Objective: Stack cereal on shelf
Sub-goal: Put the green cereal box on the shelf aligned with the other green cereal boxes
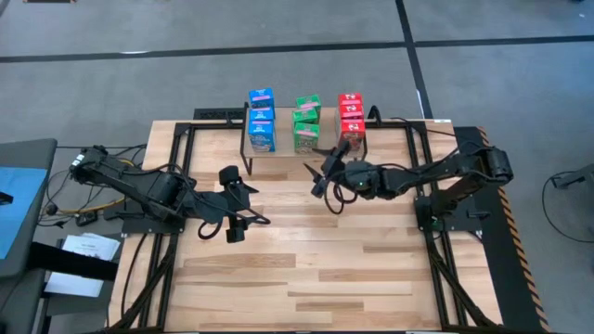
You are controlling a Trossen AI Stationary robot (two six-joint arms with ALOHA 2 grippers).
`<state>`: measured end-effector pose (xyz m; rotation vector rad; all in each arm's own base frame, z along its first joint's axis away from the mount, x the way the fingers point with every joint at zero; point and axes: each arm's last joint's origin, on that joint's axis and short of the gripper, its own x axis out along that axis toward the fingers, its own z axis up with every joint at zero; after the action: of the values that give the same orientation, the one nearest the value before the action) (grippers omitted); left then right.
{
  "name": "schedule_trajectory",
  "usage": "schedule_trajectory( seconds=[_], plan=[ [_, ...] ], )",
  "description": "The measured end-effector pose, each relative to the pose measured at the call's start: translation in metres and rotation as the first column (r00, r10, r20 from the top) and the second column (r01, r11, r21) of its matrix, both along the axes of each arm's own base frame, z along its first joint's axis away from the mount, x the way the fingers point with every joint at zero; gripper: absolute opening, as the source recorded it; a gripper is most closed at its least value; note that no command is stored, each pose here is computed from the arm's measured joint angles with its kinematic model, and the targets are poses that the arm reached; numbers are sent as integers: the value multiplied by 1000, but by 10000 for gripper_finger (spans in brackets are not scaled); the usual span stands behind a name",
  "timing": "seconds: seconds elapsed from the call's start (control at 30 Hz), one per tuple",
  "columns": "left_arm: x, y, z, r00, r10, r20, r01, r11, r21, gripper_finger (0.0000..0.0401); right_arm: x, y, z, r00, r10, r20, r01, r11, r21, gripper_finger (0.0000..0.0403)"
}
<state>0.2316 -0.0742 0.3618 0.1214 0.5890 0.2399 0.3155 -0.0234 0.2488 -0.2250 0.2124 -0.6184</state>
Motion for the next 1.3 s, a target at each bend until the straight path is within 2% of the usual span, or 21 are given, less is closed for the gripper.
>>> schedule_trajectory(
  seconds=[0.43, 0.6, 1.3],
  plan=[
    [0, 0, 0, 1000, 1, 1, -1, 1000, 0, 303, -1, -11, 0, 1000, -26, -1, 26, 1000, 3, 261],
    [0, 0, 0, 1000, 1, 1, -1, 1000, 0, 303, -2, -14, 0, 996, -85, 2, 85, 996, -1, 261],
    [0, 0, 0, 1000, 2, 1, -2, 1000, 0, 303, -3, -19, 0, 992, -123, 9, 123, 992, 4, 261]
  ],
)
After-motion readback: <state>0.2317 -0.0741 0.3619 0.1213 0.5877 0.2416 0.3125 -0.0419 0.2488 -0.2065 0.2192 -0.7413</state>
